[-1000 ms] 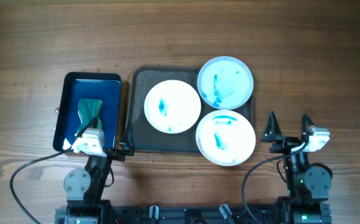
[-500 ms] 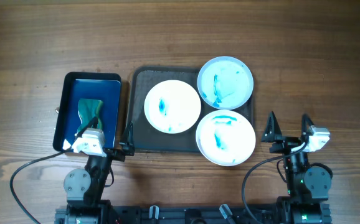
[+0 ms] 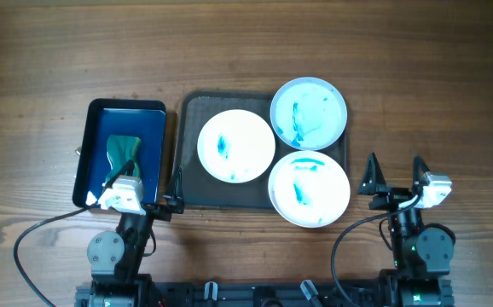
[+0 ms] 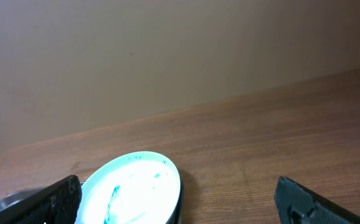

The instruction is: Clean dirty plates on tray and stack at the side

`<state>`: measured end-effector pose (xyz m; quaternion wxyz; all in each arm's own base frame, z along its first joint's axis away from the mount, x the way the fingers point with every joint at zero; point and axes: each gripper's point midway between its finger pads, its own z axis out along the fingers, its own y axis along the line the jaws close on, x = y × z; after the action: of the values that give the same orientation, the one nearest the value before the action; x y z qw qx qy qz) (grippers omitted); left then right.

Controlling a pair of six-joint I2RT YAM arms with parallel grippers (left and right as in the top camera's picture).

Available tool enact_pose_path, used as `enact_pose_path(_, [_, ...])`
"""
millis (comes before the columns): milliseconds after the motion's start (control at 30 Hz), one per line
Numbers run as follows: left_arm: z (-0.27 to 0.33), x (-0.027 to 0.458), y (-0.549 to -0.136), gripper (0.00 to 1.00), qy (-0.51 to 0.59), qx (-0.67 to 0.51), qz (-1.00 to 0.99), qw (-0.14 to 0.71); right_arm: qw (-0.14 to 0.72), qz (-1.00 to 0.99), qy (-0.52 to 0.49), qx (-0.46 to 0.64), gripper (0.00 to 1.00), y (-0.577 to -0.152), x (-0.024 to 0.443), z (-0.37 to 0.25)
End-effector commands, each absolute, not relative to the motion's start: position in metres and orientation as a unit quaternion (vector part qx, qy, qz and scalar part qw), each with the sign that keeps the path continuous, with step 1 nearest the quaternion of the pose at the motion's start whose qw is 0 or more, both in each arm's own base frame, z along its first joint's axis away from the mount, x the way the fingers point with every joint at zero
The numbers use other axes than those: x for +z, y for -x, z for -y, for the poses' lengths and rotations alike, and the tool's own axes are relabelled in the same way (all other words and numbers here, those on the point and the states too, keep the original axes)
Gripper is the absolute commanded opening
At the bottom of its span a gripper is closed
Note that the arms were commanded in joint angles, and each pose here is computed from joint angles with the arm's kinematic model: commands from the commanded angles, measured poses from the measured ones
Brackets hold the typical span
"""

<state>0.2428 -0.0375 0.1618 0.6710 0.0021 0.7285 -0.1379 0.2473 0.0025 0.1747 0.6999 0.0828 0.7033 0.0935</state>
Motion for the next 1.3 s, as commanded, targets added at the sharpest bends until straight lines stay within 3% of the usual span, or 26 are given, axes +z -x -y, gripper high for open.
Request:
enact_pose_path(0, [0.036, 0.160, -0.243, 1.00, -0.002, -0.132, -0.729, 0.672, 0.697, -0.705, -0.084, 0.100, 1.00, -0.248, 0.173, -0.004])
enact_pose_path(600, [0.036, 0.160, -0.243, 1.00, -0.002, -0.132, -0.729, 0.672, 0.697, -0.706, -0.082, 0.098, 1.00, -0.248, 0.173, -0.004])
enact_pose_path(1267, [0.036, 0.168, -0.243, 1.00, 0.010, -0.146, -0.718, 0.681, 0.703, -0.708, 0.037, 0.056, 1.00, -0.246, 0.174, -0.023])
